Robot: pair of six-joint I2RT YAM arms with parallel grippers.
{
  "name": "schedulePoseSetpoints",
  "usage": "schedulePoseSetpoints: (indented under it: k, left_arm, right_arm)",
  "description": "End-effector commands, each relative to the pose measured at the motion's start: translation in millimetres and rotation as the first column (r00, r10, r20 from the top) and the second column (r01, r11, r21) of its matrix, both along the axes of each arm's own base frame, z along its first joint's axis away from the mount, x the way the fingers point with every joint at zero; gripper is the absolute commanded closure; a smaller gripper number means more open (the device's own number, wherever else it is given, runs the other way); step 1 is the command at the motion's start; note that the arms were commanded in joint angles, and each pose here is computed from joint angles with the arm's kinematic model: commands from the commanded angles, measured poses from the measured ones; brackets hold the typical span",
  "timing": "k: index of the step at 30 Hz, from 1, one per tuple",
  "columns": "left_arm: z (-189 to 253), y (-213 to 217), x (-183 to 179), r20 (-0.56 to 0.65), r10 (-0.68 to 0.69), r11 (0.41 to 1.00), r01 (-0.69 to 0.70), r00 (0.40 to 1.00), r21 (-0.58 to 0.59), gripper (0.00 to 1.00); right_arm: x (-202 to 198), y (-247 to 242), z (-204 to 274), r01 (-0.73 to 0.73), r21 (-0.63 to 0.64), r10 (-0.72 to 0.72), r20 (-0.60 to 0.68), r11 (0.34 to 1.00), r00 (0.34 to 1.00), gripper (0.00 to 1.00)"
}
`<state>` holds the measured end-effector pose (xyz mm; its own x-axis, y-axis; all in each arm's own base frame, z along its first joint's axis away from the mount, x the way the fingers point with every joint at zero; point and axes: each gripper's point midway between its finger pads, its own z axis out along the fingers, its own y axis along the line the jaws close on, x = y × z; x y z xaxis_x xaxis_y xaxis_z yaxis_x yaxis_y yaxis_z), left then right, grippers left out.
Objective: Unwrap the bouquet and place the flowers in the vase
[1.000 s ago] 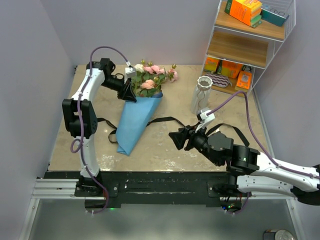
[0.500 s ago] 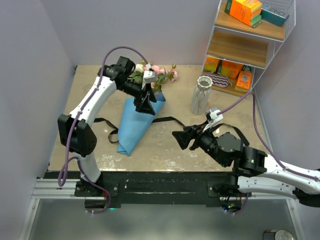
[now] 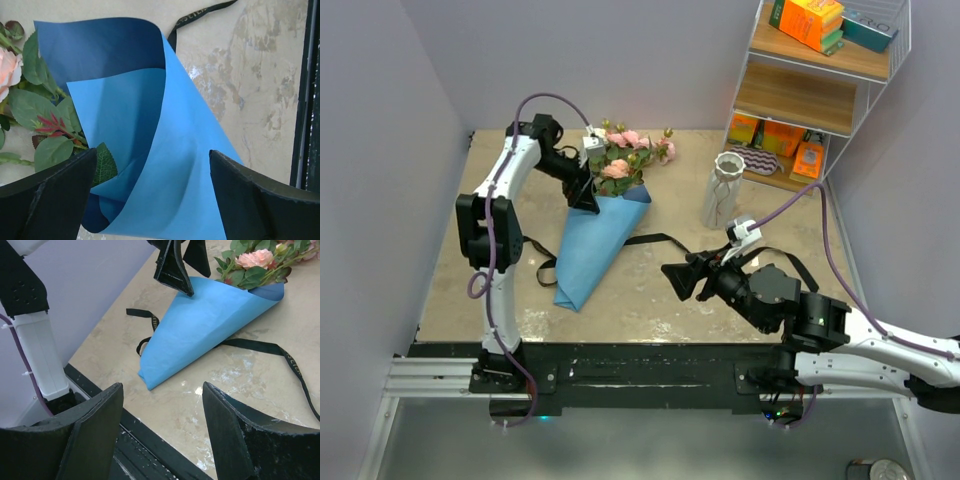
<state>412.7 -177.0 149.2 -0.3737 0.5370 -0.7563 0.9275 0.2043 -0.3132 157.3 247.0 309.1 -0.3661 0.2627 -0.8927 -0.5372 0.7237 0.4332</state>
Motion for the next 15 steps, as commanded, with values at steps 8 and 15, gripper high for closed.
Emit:
schedulePoseSetpoints:
  k: [8, 15]
  left_arm:
    - [-8.0, 11.7, -8.8, 0.055, -0.069, 0.994, 0.064, 0.996, 0.088, 0.28]
    - [8.9, 11.8, -17.0, 0.091, -0.074, 0.994, 0.066, 0.993, 0.088, 1.0]
  right_arm:
    - [3.1, 3.9, 10.2, 0.004, 0.006, -0.004, 0.024, 1.0, 1.0, 0.34]
    - [3.2, 4.4, 11.4, 0.006, 0.016, -0.007, 0.022, 1.0, 1.0, 0.35]
